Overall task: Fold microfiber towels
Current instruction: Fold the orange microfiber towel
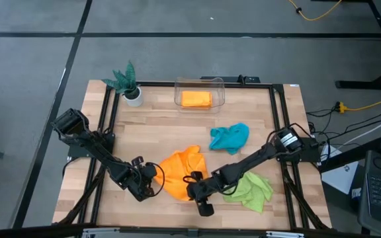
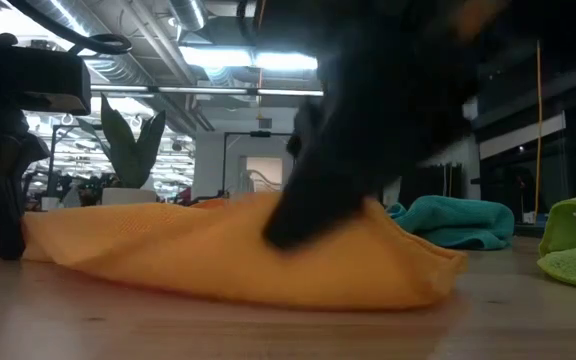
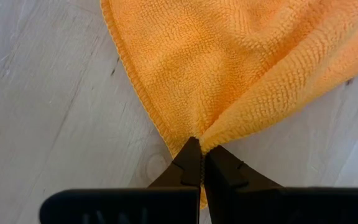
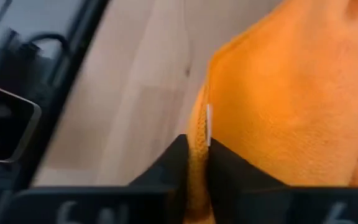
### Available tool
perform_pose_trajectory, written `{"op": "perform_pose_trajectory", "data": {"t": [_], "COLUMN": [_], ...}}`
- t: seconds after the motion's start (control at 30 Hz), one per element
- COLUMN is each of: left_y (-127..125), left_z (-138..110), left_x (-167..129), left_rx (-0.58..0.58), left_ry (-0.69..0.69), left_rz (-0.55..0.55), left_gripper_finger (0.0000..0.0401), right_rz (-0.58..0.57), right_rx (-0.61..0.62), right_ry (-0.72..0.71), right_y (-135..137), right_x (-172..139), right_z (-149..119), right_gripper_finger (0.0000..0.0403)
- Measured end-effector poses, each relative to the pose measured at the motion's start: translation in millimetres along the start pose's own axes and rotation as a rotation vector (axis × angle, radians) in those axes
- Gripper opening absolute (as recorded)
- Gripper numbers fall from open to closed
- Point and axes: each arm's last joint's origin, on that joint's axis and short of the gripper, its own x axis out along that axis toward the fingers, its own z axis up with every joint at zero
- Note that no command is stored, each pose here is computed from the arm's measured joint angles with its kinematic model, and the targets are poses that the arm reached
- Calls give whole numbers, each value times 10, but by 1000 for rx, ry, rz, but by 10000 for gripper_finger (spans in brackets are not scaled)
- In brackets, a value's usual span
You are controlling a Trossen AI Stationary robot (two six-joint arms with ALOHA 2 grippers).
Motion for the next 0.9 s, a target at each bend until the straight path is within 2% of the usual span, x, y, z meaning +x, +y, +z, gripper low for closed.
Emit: {"op": "perform_pose_trajectory", "data": {"t": [0.07,0.17,0.3,0.4,0.53,0.63,0.73,0.8,0.9], "left_y": [0,1,-5,-90,-151,-154,-156,-112,-118], "left_z": [0,1,120,360,685,897,1048,1116,1237], "left_x": [0,-3,-149,-455,-984,-1425,-1825,-2087,-2436], "left_rx": [0,1,29,31,88,104,106,106,74], "left_ry": [-1,-7,24,17,18,-20,-63,-50,-49], "left_rz": [0,3,55,77,168,212,194,172,-17], "left_gripper_finger": [0,0,0,0,0,0,0,0,0], "right_rz": [5,-25,-193,-391,-663,-826,-951,-986,-897], "right_rx": [5,4,-35,-66,-137,-204,-264,-314,-330], "right_ry": [-20,-48,-15,1,-34,-78,-116,-115,-108], "right_y": [27,60,116,166,259,343,432,497,565], "right_x": [-86,-254,-600,-949,-1448,-1766,-2027,-2195,-2437], "right_z": [86,211,348,458,659,826,975,1052,1175], "right_gripper_finger": [15,8,5,4,3,2,2,2,1]}}
